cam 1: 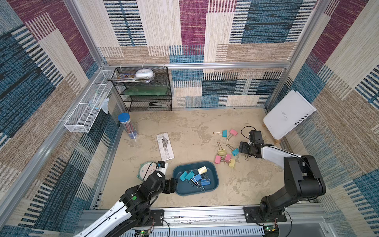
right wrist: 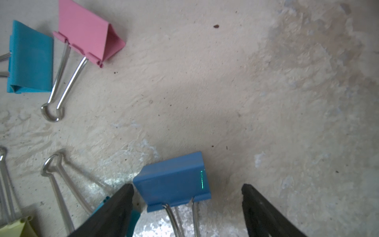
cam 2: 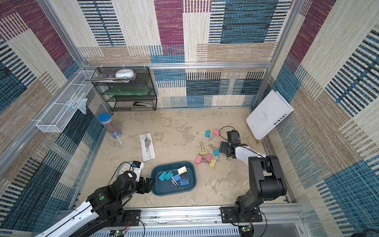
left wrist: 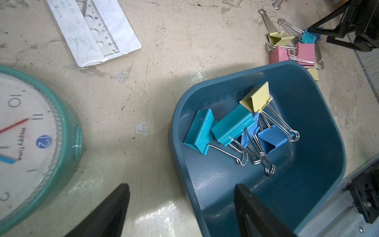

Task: Put the binder clips in the storage box
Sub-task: Pick up the binder clip at the center of the board.

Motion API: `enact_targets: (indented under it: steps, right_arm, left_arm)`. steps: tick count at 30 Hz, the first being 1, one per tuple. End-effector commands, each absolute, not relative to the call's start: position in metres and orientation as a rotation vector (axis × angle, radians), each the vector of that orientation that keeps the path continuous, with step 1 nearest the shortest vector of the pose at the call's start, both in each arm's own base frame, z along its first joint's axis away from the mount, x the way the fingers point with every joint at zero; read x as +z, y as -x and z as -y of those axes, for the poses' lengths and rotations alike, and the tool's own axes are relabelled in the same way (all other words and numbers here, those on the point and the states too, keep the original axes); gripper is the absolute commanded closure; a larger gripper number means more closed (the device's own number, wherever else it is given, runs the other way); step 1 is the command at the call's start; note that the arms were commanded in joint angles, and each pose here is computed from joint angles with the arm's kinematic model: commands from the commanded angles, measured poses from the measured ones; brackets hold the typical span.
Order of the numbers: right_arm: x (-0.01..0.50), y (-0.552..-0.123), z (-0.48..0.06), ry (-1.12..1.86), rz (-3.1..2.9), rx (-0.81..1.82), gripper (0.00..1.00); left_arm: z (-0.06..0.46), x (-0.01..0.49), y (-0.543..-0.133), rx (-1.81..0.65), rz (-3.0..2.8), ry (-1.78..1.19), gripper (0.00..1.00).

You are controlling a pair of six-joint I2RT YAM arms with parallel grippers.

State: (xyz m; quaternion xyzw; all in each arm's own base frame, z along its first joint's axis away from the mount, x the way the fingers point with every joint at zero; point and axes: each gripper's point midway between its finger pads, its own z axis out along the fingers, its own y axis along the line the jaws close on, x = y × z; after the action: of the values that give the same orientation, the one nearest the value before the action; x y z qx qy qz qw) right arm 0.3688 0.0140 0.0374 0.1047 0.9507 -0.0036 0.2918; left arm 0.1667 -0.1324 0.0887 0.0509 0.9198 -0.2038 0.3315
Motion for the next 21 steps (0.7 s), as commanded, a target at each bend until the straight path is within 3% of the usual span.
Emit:
enact_targets:
  steps: [1, 21]
  right_arm:
    - [0.0352, -0.3740, -0.0174, -0.251, -2.528, 0.007, 0.14]
    - [0.0335, -0.3771, -0.0120, -0.285, -2.545, -0.036, 0.39]
  left_arm:
    - [0.1327, 0.0924, -0.1692, -0.534, -2.389, -0.125, 0.16]
    - [0.1320, 0.0926, -0.1693, -0.531, -2.388, -0.123, 0.16]
